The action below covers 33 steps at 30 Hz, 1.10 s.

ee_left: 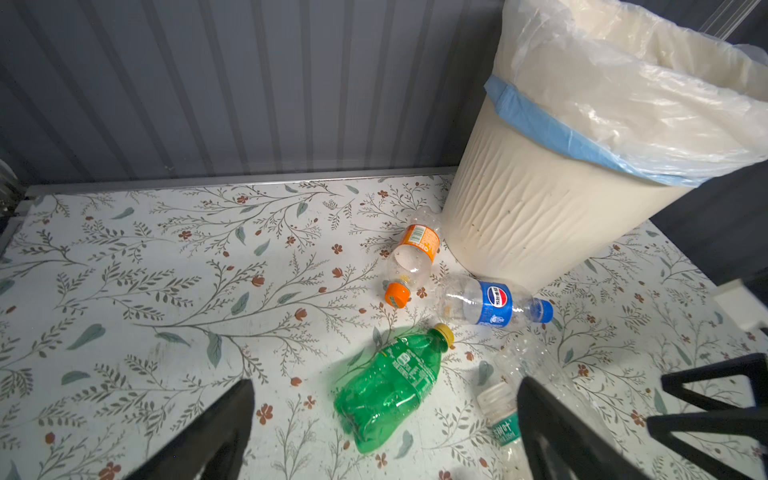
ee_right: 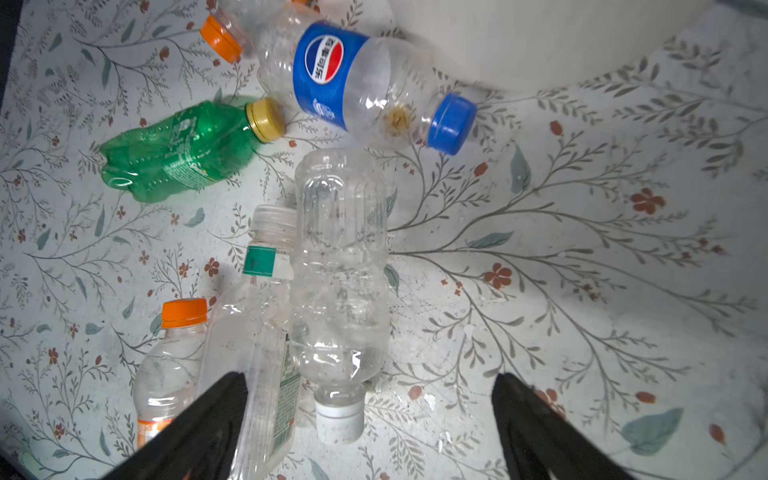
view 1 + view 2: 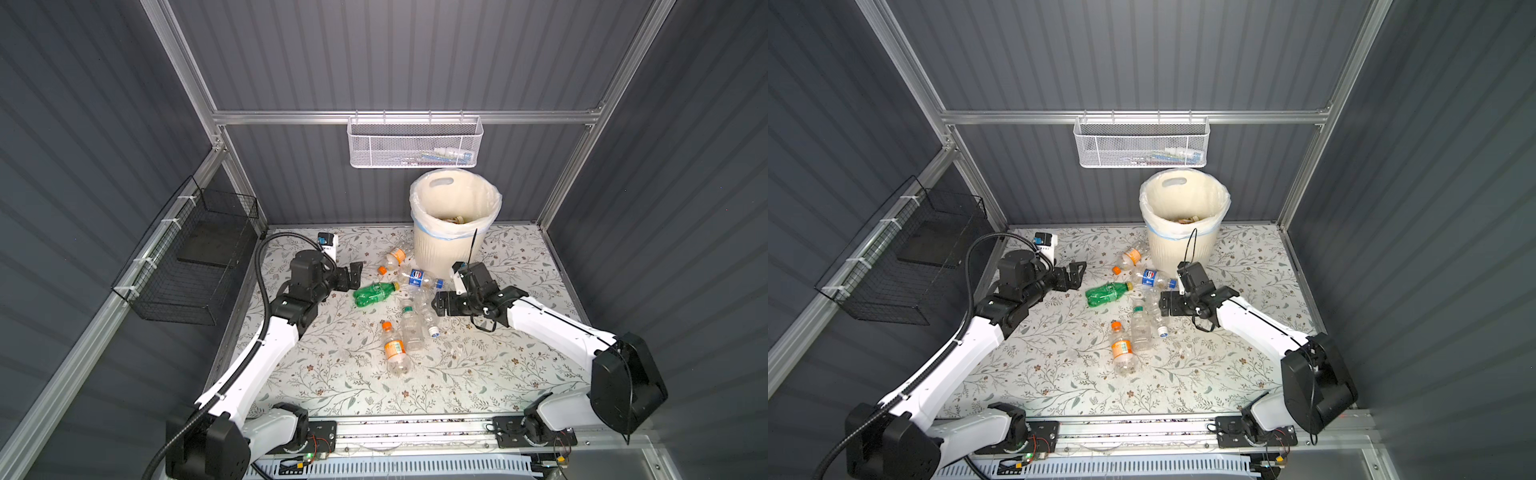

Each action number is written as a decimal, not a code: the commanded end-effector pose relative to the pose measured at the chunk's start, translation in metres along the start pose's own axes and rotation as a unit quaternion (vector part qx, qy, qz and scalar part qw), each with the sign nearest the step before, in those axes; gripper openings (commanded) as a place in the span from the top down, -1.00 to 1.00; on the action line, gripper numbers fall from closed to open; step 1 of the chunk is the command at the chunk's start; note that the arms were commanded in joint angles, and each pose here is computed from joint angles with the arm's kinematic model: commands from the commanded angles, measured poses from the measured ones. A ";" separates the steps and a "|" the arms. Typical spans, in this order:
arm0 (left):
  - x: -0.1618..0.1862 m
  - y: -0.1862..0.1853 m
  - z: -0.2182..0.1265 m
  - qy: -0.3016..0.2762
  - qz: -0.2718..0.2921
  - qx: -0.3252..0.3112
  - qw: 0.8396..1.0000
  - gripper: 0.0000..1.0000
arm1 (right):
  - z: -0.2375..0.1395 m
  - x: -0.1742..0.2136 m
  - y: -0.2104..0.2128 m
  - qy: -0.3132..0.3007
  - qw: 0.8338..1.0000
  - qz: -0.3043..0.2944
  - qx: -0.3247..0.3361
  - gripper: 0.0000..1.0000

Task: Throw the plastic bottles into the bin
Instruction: 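Lower the left gripper onto the orange-cap clear bottle while the right gripper advances, then grasp the orange-cap clear bottle with the left gripper and lift it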

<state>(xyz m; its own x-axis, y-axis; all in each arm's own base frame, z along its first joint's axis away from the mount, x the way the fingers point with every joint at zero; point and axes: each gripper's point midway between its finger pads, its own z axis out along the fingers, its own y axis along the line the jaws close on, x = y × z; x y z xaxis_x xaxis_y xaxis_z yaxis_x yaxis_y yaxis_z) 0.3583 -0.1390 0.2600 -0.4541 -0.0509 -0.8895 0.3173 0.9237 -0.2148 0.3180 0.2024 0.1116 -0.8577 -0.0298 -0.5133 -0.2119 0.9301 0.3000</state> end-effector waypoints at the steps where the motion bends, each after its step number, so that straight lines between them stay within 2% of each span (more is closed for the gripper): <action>1: 0.034 -0.011 -0.006 0.049 -0.075 0.034 0.995 -0.86 | 0.003 -0.004 0.001 -0.006 1.000 0.009 0.003 -0.88; 7: 0.100 -0.051 -0.003 0.124 -0.141 0.044 0.981 -0.76 | 0.004 -0.013 0.002 -0.025 0.999 0.025 0.002 -0.88; 13: 0.168 -0.063 0.005 0.218 -0.205 0.010 0.954 -0.69 | 0.000 -0.015 -0.003 -0.040 0.999 0.034 0.006 -0.88; 21: 0.226 -0.088 0.020 0.319 -0.177 -0.001 0.931 -0.67 | -0.001 -0.017 -0.015 -0.053 0.997 0.056 0.005 -0.88; 26: 0.242 -0.096 0.022 0.345 -0.176 0.002 0.922 -0.63 | 0.000 -0.016 -0.023 -0.056 0.996 0.068 0.006 -0.88; 30: 0.249 -0.095 0.024 0.353 -0.169 -0.001 0.920 -0.60 | 0.003 -0.015 -0.027 -0.054 0.996 0.075 0.002 -0.88; 33: 0.257 -0.092 0.025 0.359 -0.167 -0.007 0.918 -0.51 | 0.006 -0.015 -0.029 -0.052 0.995 0.080 0.002 -0.87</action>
<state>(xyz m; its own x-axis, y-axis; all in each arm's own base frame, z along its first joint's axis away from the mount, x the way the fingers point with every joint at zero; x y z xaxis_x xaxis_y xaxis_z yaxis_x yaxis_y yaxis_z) 0.2336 -0.2422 0.0426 -0.9528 -0.0757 -0.2941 0.0563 0.9075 -0.4163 0.3376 0.1778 0.1070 -0.8283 0.1415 -0.5421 -0.0795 0.9281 0.3637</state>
